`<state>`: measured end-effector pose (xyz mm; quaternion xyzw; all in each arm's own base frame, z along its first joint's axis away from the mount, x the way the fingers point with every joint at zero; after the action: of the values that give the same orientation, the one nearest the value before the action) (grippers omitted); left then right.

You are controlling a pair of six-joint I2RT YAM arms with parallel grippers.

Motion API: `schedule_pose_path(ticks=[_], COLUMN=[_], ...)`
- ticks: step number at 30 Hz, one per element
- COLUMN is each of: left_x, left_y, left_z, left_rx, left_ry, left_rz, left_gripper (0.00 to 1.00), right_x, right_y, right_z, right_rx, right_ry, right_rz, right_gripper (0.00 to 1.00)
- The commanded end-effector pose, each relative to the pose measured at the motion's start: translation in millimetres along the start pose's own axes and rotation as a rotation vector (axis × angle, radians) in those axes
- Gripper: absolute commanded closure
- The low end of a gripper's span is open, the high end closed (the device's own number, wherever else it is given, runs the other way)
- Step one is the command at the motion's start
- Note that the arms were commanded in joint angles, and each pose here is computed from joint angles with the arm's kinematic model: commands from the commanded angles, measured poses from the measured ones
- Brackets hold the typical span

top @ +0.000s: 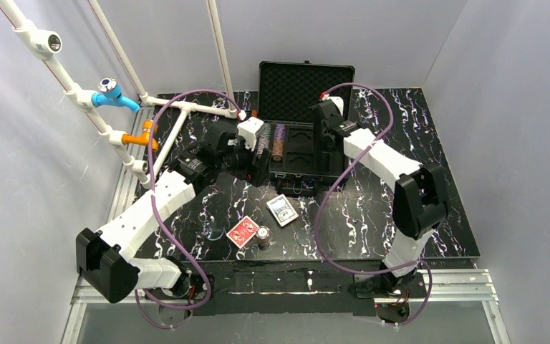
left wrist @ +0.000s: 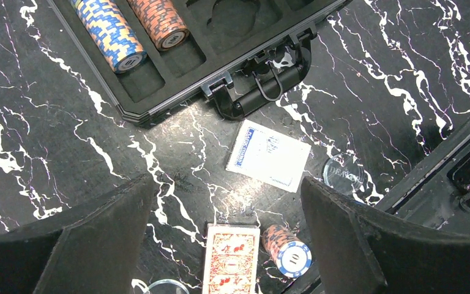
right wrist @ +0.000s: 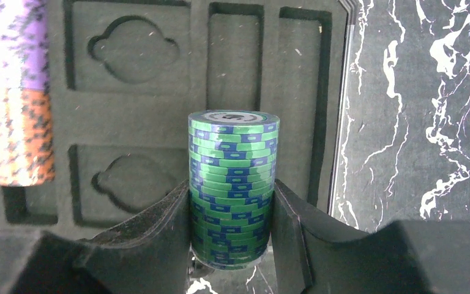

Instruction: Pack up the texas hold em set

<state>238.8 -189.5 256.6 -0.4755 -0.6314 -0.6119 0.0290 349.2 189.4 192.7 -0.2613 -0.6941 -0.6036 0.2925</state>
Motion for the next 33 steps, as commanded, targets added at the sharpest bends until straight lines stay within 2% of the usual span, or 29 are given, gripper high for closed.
schedule_pose_path(ticks=[1, 22, 29, 33], left_x=[4.3, 2.7, 2.1, 2.3], left_y=[-3.6, -4.0, -4.8, -3.9], left_z=[0.5, 1.1, 0.0, 0.0], left_rx=[-0.029, -0.038, -0.034, -0.035], left_ry=[0.025, 0.03, 0.021, 0.021], left_rz=[0.01, 0.02, 0.026, 0.023], left_gripper=[0.12, 0.12, 0.12, 0.12], right_x=[-5.0, -70.1, -83.2, -89.9], right_y=[35.4, 44.5, 46.4, 45.8], right_z=[-4.2, -4.2, -10.6, -13.5], right_rx=[-0.068, -0.085, -0.097, -0.106], right_ry=[-0.002, 0.028, 0.011, 0.003], right_rz=[-0.067, 0.035, 0.039, 0.044], right_gripper=[0.99, 0.99, 0.86, 0.61])
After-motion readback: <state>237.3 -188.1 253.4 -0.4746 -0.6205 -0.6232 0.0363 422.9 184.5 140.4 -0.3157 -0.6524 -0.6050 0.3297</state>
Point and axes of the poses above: each gripper's point midway between its finger pads, its own x axis back along the fingers, its own z axis along the line the jaws close on, y = z × x, the point moved 7 cm from there along x, back along the fingers, and after that the axes turned 7 degrees about x, right-handed, at the moved point
